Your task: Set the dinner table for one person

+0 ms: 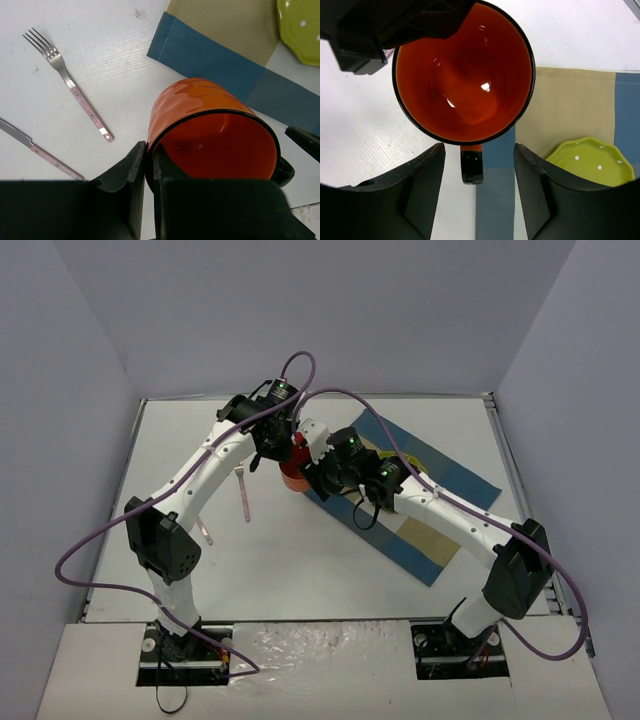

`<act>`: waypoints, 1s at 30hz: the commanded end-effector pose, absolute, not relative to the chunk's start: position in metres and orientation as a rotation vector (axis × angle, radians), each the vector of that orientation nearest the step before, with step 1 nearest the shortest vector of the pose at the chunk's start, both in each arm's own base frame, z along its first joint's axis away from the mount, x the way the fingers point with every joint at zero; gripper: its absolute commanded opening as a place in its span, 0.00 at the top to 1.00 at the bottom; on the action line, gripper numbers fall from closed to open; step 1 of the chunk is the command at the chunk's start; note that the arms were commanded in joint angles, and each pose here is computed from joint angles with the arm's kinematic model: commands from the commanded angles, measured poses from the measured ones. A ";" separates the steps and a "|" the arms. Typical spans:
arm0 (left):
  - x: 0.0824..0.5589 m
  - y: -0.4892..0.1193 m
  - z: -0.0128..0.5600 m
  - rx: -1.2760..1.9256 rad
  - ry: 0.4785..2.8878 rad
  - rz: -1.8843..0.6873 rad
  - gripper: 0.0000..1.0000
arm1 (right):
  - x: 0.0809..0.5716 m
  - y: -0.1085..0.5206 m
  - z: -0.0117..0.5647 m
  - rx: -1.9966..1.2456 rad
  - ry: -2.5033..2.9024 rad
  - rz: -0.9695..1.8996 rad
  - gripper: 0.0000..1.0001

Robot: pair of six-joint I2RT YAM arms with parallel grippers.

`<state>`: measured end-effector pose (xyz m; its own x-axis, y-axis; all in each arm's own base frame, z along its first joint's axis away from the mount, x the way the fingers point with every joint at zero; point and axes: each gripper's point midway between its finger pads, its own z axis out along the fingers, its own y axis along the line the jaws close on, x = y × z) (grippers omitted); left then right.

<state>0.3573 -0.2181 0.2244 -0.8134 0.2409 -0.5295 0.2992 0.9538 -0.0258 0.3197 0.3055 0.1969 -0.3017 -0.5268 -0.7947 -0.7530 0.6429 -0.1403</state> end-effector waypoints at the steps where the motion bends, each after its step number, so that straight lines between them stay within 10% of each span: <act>1: 0.359 -0.223 0.286 0.354 2.392 -0.254 1.00 | 0.331 0.310 0.211 -0.982 1.927 0.308 0.47; 8: 0.358 -0.224 0.287 0.373 2.389 -0.262 1.00 | 0.332 0.313 0.207 -0.997 1.930 0.309 0.57; 15: 0.357 -0.225 0.288 0.386 2.383 -0.269 1.00 | 0.335 0.311 0.208 -0.987 1.927 0.299 0.96; 19: 0.354 -0.223 0.287 0.379 2.395 -0.268 0.99 | 0.335 0.307 0.208 -0.959 1.923 0.306 1.00; 30: 0.360 -0.197 0.284 0.223 2.381 -0.242 0.32 | 0.325 0.255 0.208 -0.773 1.956 0.308 1.00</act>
<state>0.3539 -0.2164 0.2498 -0.7852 0.1951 -0.5877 0.2949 0.9523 -0.0779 0.3095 0.2697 0.1427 -0.4075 -0.5627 -0.7193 -0.7244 0.6788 -0.1206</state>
